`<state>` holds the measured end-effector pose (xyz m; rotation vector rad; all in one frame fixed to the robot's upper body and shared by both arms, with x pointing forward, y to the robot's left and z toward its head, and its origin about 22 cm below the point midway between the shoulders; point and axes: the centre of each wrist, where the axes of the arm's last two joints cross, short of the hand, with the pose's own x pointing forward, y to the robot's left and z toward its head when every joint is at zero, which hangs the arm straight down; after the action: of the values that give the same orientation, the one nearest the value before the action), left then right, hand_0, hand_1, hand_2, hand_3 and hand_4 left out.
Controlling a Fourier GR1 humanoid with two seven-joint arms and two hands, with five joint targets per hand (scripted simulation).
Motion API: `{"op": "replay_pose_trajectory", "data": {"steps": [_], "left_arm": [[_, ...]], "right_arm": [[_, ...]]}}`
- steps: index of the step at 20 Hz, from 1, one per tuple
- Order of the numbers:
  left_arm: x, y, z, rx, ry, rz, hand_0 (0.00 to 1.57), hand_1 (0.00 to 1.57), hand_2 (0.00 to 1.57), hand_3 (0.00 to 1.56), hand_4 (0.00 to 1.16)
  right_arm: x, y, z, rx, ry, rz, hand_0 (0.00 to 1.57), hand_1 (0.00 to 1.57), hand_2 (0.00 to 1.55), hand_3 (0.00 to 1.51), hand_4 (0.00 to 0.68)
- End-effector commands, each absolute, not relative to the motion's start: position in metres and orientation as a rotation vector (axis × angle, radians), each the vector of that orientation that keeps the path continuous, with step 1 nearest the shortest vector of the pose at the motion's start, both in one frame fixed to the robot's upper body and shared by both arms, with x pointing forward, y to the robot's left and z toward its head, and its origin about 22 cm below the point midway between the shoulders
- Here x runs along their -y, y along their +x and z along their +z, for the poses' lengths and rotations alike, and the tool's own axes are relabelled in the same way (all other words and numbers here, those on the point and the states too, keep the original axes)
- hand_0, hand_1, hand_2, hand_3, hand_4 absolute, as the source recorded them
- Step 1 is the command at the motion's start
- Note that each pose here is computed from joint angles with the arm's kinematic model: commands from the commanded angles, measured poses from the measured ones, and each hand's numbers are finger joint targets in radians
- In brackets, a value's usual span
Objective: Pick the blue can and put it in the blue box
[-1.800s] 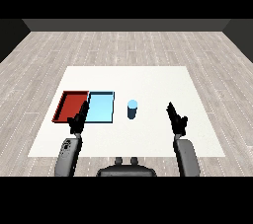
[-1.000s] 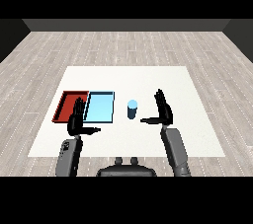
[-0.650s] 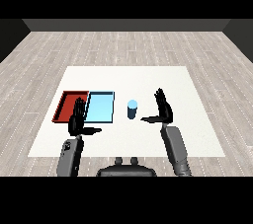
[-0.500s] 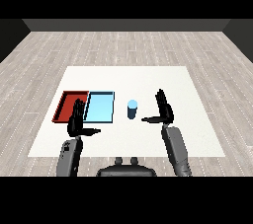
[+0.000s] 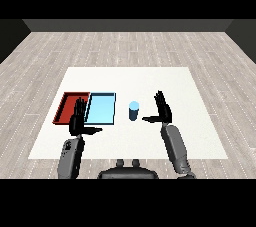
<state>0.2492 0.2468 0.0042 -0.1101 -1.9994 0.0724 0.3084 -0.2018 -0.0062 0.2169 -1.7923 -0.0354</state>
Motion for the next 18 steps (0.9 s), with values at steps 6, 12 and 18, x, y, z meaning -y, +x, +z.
{"op": "replay_pose_trajectory", "data": {"steps": [6,12,18], "left_arm": [[-0.250,0.241,0.008,2.019,-0.081,0.098,0.00,0.00,0.00,0.00,0.00],[-0.259,0.266,0.015,2.013,-0.139,0.107,0.00,0.00,0.00,0.00,0.00],[-0.252,0.247,-0.002,2.014,-0.116,0.094,0.00,0.00,0.00,0.00,0.00]], "right_arm": [[0.181,0.315,-0.011,1.729,0.231,-0.075,0.00,0.00,0.00,0.00,0.000],[0.181,0.329,-0.023,1.657,0.233,-0.125,0.00,0.00,0.00,0.00,0.000],[0.171,0.339,-0.046,1.652,0.261,-0.130,0.00,0.00,0.00,0.00,0.000]]}}
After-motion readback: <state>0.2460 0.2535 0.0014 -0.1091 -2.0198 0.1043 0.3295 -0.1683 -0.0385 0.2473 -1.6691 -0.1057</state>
